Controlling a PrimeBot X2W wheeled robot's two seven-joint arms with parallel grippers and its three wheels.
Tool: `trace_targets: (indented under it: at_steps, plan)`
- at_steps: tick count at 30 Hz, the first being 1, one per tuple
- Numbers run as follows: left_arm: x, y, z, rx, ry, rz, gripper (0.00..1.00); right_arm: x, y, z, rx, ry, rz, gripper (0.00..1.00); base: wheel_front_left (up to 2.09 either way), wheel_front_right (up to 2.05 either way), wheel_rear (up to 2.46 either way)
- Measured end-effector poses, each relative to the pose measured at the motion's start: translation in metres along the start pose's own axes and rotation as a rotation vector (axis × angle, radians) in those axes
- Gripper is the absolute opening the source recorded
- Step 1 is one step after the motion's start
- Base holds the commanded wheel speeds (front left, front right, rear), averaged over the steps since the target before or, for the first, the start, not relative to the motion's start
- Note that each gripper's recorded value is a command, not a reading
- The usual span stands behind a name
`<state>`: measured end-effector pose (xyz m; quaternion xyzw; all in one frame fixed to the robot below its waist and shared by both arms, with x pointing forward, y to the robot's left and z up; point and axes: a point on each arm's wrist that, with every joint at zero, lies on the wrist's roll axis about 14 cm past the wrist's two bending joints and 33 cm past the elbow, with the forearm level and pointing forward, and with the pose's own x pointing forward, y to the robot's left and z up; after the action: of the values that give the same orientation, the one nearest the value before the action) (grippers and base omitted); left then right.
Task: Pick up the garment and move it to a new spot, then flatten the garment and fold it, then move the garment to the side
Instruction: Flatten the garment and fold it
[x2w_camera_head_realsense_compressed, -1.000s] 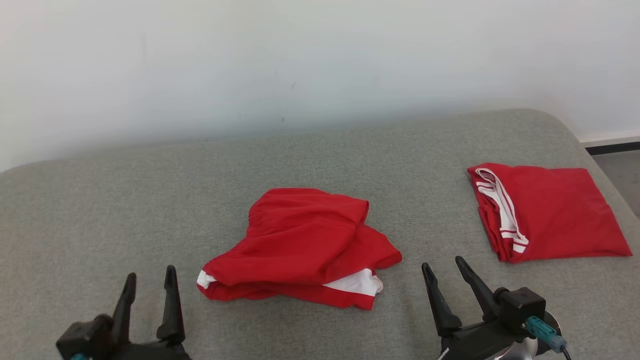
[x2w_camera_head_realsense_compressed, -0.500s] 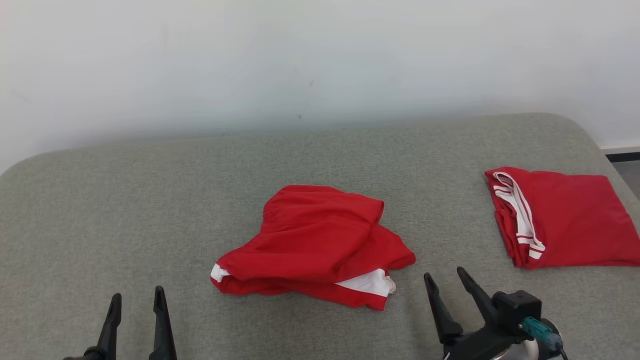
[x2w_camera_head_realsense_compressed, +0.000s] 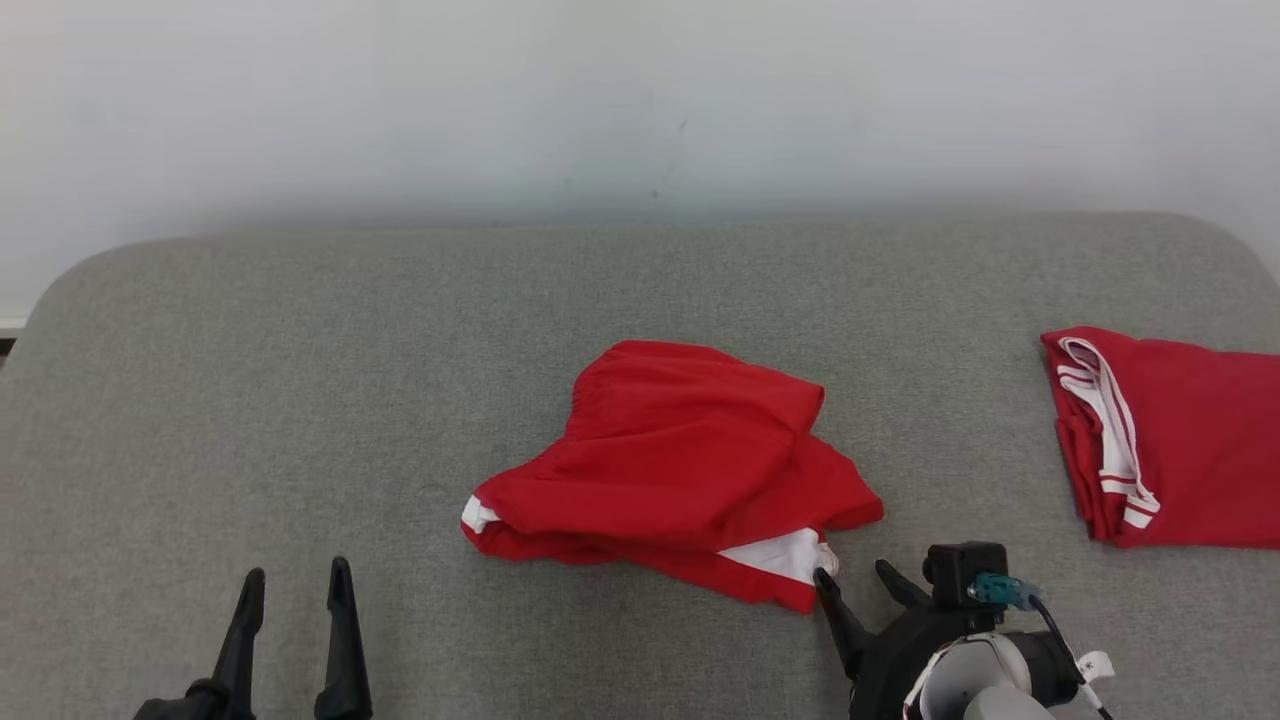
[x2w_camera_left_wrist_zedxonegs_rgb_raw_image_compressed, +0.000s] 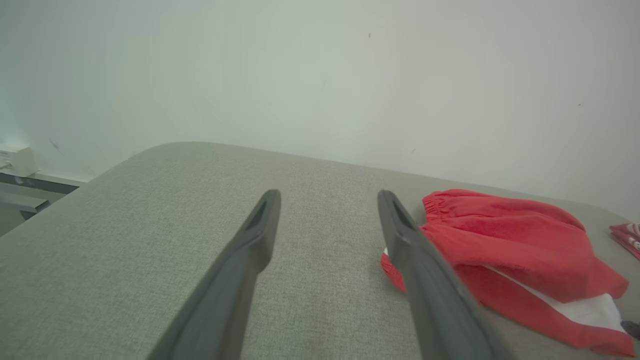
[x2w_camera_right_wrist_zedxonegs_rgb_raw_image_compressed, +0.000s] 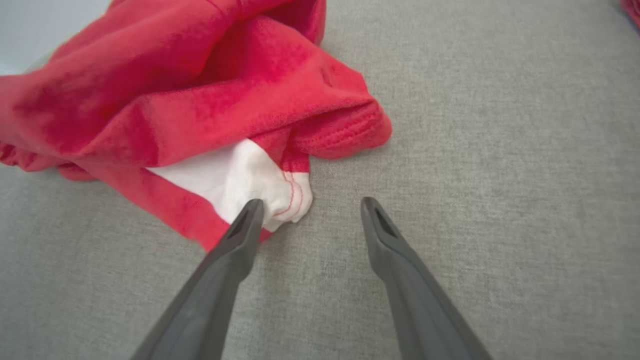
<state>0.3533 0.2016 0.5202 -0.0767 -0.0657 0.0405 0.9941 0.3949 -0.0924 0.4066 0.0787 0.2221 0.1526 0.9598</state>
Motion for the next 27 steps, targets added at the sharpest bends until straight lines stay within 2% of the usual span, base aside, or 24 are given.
trace_targets:
  at_steps: [4,5,6,7,8,15,23,27]
  plan:
    - [0.0,0.006,-0.004,0.0,0.013,0.016,1.0,0.013,0.004,-0.011,-0.012,0.074,0.012,1.0,0.0,0.0,0.0]
    - [0.0,0.008,-0.005,0.0,0.014,0.019,1.0,0.016,0.006,-0.012,-0.014,0.081,0.018,0.71,0.0,0.0,0.0]
    - [0.001,0.01,-0.005,0.001,0.016,0.024,1.0,0.019,0.008,-0.011,-0.017,0.08,0.022,0.31,0.0,0.0,0.0]
    - [0.001,0.011,-0.006,0.002,0.019,0.03,1.0,0.021,0.009,-0.01,-0.019,0.08,0.026,0.31,0.0,0.0,0.0]
    - [0.001,0.013,-0.007,0.003,0.023,0.035,1.0,0.023,0.009,-0.011,-0.021,0.081,0.029,0.0,0.0,0.0,0.0]
    - [0.007,0.016,-0.011,0.002,0.03,0.045,1.0,0.029,0.0,-0.005,-0.025,0.048,0.005,0.0,0.0,0.0,0.0]
    - [0.013,0.003,-0.008,-0.021,0.016,0.017,1.0,0.008,-0.058,0.04,-0.134,-0.096,-0.124,0.0,0.0,0.0,0.0]
    - [0.013,-0.005,-0.007,-0.031,0.013,-0.002,1.0,-0.016,-0.089,0.05,-0.158,-0.112,-0.215,0.0,0.0,0.0,0.0]
